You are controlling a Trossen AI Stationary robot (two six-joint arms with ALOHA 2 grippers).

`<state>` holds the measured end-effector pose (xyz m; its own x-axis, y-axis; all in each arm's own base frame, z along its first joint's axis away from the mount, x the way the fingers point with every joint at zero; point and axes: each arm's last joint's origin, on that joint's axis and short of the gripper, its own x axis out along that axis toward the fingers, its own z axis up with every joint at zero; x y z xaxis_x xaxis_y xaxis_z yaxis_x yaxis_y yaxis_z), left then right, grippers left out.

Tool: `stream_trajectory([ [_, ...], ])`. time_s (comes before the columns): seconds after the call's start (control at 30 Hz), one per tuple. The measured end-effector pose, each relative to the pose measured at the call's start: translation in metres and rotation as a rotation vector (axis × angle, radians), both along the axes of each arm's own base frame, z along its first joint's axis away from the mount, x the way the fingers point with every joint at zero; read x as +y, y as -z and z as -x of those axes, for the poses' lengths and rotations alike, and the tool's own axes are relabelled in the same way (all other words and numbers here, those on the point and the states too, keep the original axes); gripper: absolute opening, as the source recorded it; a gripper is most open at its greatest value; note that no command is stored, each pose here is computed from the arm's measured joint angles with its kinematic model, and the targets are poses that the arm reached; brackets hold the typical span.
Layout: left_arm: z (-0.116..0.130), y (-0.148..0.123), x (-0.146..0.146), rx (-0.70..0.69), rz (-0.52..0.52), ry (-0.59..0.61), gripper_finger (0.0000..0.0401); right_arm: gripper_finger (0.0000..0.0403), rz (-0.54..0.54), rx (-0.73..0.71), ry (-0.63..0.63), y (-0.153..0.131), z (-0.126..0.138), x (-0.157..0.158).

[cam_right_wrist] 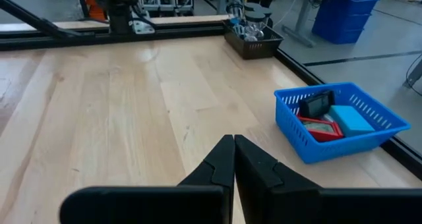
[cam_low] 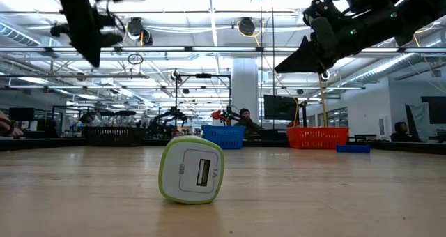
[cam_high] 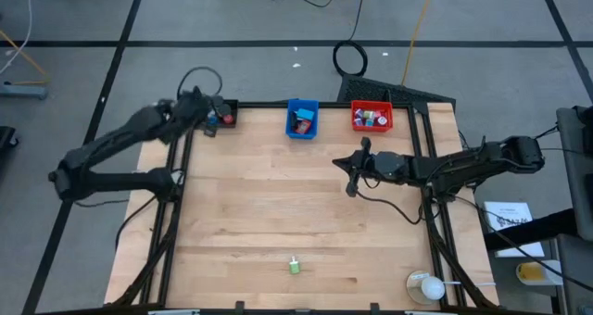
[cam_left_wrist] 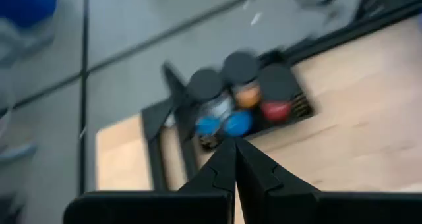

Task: Pick & Place Office items
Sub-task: Put the dark blue digital clock into the blue basket

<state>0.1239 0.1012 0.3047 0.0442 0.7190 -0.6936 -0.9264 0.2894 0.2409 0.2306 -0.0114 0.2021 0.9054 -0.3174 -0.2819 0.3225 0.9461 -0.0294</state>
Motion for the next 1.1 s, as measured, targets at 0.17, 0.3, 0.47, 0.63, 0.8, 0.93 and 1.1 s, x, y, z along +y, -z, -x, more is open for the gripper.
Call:
stream_trajectory([
  [0.17, 0.0, 0.026, 0.054, 0.208, 0.157, -0.106, 0.0003, 0.0004, 0.001, -0.001, 0.0, 0.0, 0.0, 0.0],
  [0.3, -0.012, 0.042, 0.08, 0.377, 0.206, -0.196, 0.0003, 0.0004, 0.017, 0.004, -0.006, 0.0, 0.0, 0.0],
  [0.47, -0.028, 0.061, 0.094, 0.473, 0.244, -0.247, 0.0003, 0.0004, 0.023, 0.007, -0.01, 0.0, 0.0, 0.0],
  [0.63, -0.036, 0.086, 0.112, 0.499, 0.25, -0.282, 0.0003, 0.0004, 0.022, 0.007, -0.012, 0.0, 0.0, 0.001],
  [0.8, -0.033, 0.091, 0.113, 0.59, 0.252, -0.305, 0.0003, 0.0004, 0.024, 0.019, -0.012, 0.001, 0.0, 0.001],
  [0.93, -0.039, 0.076, 0.092, 0.581, 0.148, -0.258, 0.0003, 0.0004, 0.027, 0.122, 0.039, 0.007, 0.007, 0.001],
  [1.1, -0.053, 0.065, 0.046, 0.35, 0.01, -0.078, 0.0003, 0.0004, -0.025, 0.356, 0.186, 0.007, 0.02, 0.001],
])
